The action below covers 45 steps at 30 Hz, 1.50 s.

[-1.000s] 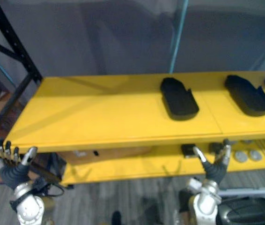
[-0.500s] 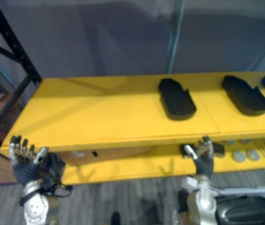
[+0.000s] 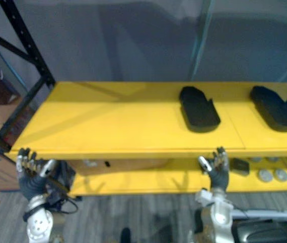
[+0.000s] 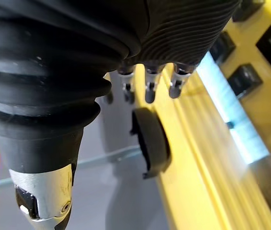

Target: Walk over and take plastic housings, then place them on the shelf

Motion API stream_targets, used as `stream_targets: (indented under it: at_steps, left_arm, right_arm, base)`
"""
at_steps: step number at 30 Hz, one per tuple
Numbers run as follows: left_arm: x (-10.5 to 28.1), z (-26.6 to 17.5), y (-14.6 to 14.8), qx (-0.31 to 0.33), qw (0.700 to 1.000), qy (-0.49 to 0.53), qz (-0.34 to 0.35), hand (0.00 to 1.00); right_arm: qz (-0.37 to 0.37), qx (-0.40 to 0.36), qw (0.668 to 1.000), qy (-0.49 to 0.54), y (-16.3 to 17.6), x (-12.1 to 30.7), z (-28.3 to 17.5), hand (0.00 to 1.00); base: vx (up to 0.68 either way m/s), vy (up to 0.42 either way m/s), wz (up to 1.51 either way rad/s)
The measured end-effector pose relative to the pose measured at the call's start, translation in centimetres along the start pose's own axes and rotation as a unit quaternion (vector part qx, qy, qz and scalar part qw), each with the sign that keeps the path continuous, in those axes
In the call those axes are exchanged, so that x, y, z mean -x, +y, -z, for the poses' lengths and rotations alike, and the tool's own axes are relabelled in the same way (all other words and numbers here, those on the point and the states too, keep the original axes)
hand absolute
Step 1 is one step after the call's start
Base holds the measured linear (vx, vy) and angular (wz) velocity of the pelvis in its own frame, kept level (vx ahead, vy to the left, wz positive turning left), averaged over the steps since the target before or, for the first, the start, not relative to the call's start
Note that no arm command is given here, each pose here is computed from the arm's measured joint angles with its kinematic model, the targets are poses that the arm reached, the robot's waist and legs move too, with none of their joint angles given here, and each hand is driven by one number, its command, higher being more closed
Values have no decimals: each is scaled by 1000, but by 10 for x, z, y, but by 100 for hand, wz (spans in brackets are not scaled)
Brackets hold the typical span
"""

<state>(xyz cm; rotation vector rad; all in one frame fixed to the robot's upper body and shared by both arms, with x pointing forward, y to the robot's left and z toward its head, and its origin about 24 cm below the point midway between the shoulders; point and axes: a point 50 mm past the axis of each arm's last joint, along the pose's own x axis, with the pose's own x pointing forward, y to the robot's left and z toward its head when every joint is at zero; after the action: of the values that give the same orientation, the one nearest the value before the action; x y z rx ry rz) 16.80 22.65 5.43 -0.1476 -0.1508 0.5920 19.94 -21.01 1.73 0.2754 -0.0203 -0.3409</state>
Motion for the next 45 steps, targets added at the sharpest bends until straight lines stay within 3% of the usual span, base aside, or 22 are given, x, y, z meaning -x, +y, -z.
stream_targets:
  at_steps: [9,10,15,18,20,23,28,32,37,43,45]
  left_arm:
    - [-7,-7,-3,-11,999,-25,45,0]
    - [-28,-28,-8,-55,990,-86,93,0]
    - [-32,-34,1,-49,992,-98,66,0]
    - [-32,-50,36,-43,992,-116,-13,0]
    - [-32,-52,42,-64,991,-115,-9,0]
    - [-26,-40,32,-63,995,-82,15,0]
    - [-24,-29,36,-47,996,-62,-39,0]
    - [-9,-19,31,-5,996,-39,-76,0]
    - [-5,-23,30,14,997,-41,-67,0]
    - [-10,-27,25,18,996,-64,-53,0]
    - [-10,-27,13,30,997,-69,-1,0]
  right_arm:
    - [31,21,998,51,-19,18,13,0]
    - [54,17,998,42,-34,34,4,0]
    - [31,16,999,13,-26,21,-7,0]
    - [16,5,1000,18,-16,7,1,0]
    - [13,-10,1000,20,-8,7,4,0]
    - [18,-1,999,42,-13,12,14,0]
    - [-40,-4,999,36,12,-3,15,0]
    - [-54,38,996,52,2,2,17,0]
    - [-21,52,997,59,-20,9,17,0]
    - [-40,15,998,38,1,12,15,0]
    - [-39,22,999,-9,11,15,-4,0]
  base:
    - [-21,33,0]
    - [-136,222,-24]
    - [159,69,-31]
    - [1055,98,-117]
    - [182,204,-91]
    - [27,-57,-55]
    - [-33,-157,-79]
    - [-30,-210,-47]
    - [64,-98,-8]
    - [41,54,-9]
    - [3,49,-45]
